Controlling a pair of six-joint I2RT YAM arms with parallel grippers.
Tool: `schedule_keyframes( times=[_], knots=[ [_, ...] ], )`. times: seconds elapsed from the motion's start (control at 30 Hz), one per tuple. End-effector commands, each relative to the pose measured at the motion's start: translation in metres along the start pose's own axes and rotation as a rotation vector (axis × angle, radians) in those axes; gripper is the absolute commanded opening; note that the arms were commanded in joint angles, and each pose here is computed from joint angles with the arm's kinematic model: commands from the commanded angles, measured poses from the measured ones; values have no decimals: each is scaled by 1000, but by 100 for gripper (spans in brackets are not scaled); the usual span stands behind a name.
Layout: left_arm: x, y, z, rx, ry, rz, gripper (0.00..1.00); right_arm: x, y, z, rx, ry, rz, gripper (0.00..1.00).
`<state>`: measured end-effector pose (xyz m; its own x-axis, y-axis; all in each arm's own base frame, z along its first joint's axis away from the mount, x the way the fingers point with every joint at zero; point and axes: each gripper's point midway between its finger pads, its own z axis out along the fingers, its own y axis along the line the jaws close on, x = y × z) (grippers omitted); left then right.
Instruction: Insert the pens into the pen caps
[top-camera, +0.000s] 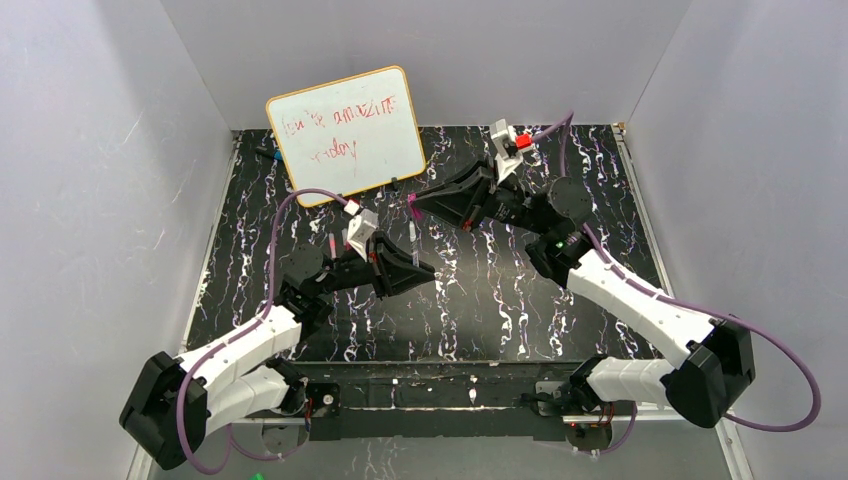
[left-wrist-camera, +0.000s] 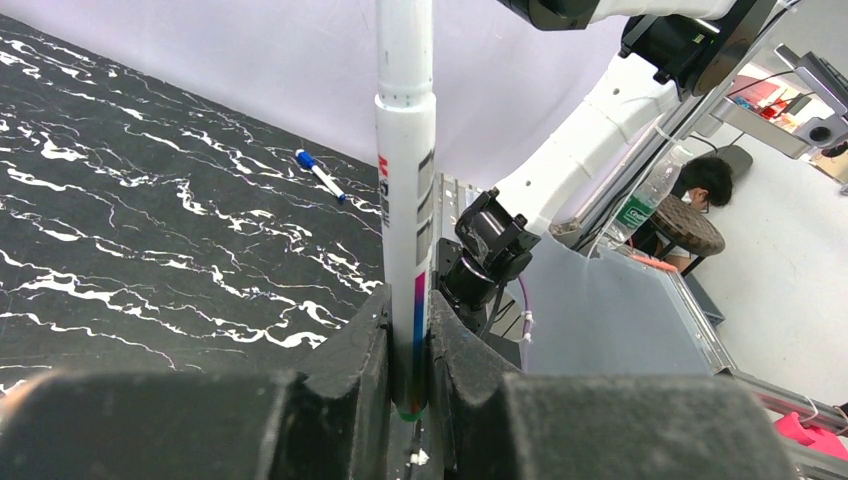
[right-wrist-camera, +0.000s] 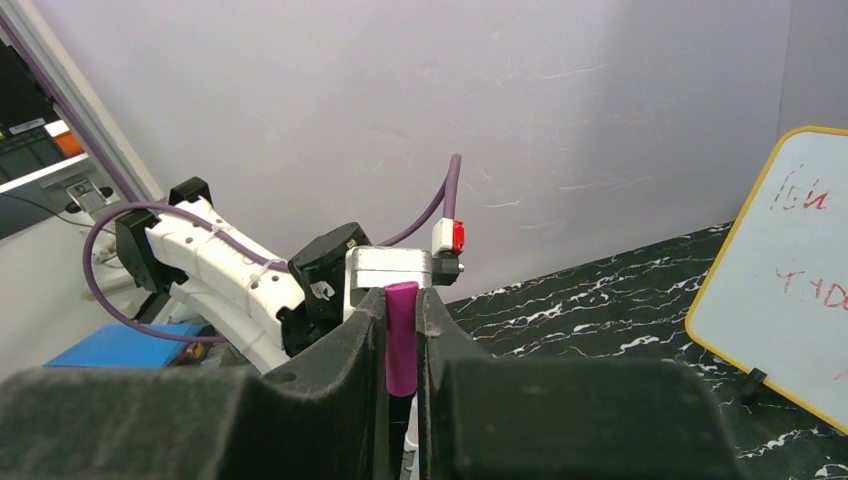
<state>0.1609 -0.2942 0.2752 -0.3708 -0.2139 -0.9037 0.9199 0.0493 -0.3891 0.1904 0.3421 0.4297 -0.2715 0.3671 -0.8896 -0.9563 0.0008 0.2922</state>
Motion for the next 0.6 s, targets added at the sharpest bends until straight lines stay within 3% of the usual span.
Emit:
schedule_keyframes(
  times=[0.0, 0.57],
  knots=[
    [-3, -7, 1, 33, -10, 47, 0, -19, 6, 5, -36, -52, -45, 17],
    [-1, -10, 3, 49, 3, 34, 0, -10, -2, 7, -38, -46, -25, 17]
  ],
)
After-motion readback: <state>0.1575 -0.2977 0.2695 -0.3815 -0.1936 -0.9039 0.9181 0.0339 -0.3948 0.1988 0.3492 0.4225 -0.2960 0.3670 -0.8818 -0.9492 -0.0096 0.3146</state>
